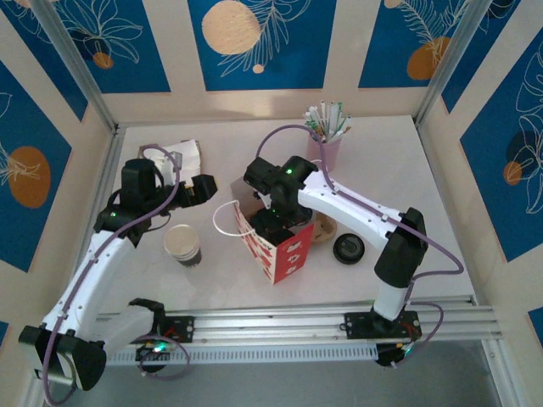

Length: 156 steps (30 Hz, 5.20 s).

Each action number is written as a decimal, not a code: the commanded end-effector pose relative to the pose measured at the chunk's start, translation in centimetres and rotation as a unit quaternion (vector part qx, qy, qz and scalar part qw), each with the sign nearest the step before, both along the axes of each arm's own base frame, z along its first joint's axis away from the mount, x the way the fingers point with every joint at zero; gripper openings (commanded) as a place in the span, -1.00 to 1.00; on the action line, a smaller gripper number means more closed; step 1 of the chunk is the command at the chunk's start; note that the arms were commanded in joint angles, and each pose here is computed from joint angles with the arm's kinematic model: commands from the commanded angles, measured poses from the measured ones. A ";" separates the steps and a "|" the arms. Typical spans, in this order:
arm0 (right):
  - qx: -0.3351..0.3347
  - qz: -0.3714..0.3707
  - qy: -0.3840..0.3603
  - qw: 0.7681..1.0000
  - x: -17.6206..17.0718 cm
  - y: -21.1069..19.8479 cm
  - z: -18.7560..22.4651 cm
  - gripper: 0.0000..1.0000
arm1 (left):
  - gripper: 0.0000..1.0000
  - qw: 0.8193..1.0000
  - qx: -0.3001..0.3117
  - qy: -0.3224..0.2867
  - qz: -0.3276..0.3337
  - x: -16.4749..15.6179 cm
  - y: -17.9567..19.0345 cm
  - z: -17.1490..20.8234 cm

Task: Pack the takeout coffee

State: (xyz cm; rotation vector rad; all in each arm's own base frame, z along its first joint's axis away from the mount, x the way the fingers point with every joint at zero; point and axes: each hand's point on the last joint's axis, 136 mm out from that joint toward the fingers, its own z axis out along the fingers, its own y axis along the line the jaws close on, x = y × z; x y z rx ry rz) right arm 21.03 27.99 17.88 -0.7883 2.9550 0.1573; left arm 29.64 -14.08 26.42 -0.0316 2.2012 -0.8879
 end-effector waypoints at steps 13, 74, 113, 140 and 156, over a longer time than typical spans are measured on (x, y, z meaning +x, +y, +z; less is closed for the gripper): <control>0.031 -0.004 -0.043 0.999 -0.4 -0.2 4.3 0.89 | 0.99 0.999 -0.017 -0.033 -0.013 -0.6 -0.5 3.5; 0.335 -0.034 -0.266 0.903 -5.2 -6.7 21.0 0.82 | 0.99 0.978 -0.109 -0.169 -0.061 -9.7 -0.7 17.4; 0.281 -0.300 -0.252 0.876 15.3 -18.7 18.9 0.45 | 0.85 0.999 -0.008 -0.029 -0.031 7.8 -3.1 9.6; 0.136 -0.222 -0.170 0.950 27.3 -13.8 7.3 -0.35 | 0.20 0.997 -0.004 0.044 -0.060 14.9 -5.2 1.2; 0.129 -0.216 -0.162 0.954 28.2 -13.2 6.1 -0.46 | 0.19 0.997 -0.006 0.041 -0.060 14.9 -5.2 1.1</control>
